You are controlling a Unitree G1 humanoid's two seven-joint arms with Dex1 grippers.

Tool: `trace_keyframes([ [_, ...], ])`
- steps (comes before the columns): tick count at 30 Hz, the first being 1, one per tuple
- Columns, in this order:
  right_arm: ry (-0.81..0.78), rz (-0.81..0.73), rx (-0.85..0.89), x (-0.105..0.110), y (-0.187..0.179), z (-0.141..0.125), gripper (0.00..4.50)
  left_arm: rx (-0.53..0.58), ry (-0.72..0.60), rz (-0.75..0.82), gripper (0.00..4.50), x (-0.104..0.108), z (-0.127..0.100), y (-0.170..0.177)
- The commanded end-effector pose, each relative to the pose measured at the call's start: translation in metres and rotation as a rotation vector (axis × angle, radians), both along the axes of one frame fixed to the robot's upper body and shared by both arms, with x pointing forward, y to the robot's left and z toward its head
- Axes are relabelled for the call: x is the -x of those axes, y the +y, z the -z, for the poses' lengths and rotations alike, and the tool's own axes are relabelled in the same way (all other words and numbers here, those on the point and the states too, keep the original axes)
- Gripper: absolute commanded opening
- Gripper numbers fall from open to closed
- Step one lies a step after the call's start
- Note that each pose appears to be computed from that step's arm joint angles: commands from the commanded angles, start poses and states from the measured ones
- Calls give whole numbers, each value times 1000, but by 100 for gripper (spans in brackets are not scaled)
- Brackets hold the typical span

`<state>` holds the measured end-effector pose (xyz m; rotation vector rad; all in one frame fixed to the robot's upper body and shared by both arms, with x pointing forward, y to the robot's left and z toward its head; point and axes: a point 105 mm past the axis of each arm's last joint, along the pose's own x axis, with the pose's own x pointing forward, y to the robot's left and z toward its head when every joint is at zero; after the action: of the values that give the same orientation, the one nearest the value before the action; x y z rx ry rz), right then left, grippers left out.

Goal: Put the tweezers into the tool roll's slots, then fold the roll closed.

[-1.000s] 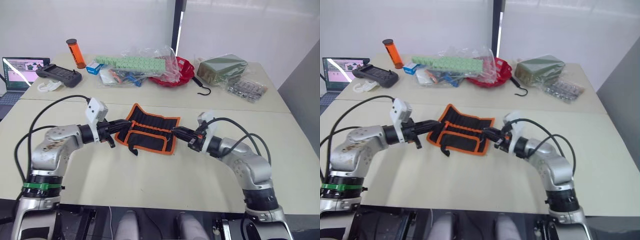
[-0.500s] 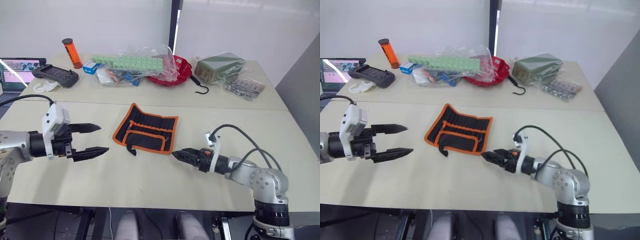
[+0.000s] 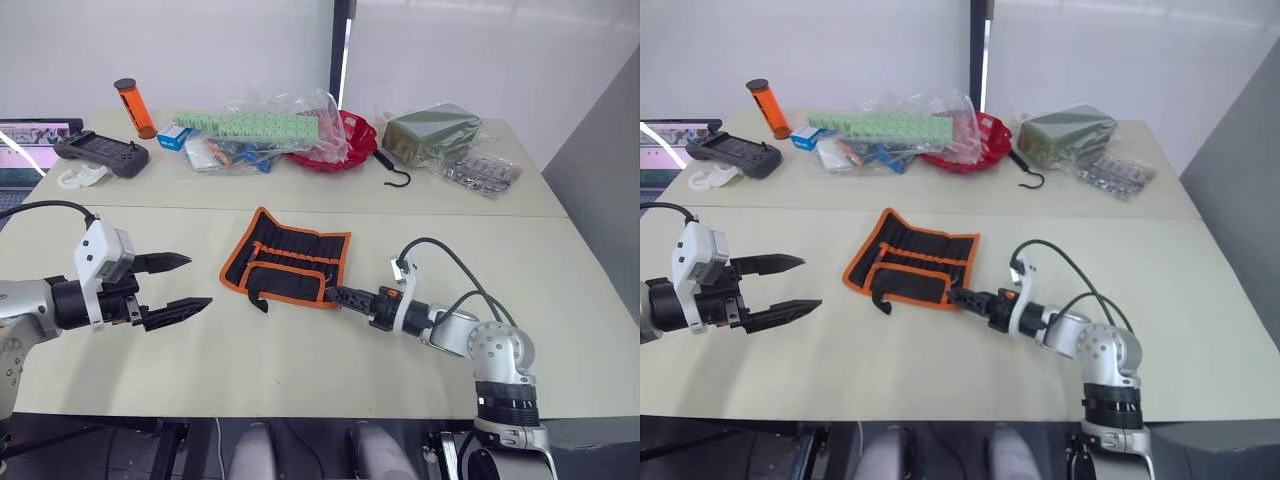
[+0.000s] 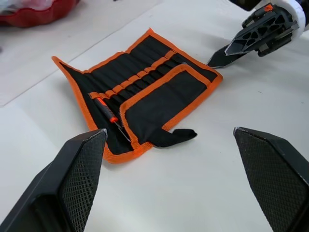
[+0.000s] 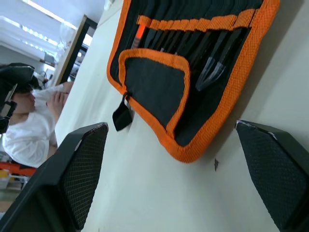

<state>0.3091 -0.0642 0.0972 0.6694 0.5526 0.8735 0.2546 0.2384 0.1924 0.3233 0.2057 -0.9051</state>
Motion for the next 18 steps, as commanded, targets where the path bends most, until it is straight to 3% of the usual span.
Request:
trace_keyframes([
  [1,40,-17,-20,1,8,4,334,-8,-54,0,450,4,-12,1],
  [10,44,-11,-24,-3,1,1,24,-1,-58,-18,450,3,-11,4],
  [11,37,-3,-19,-4,-3,0,6,-2,-61,-19,450,3,-10,4],
  [18,-39,-6,33,-9,-34,-22,6,3,-60,-6,450,1,-5,2],
])
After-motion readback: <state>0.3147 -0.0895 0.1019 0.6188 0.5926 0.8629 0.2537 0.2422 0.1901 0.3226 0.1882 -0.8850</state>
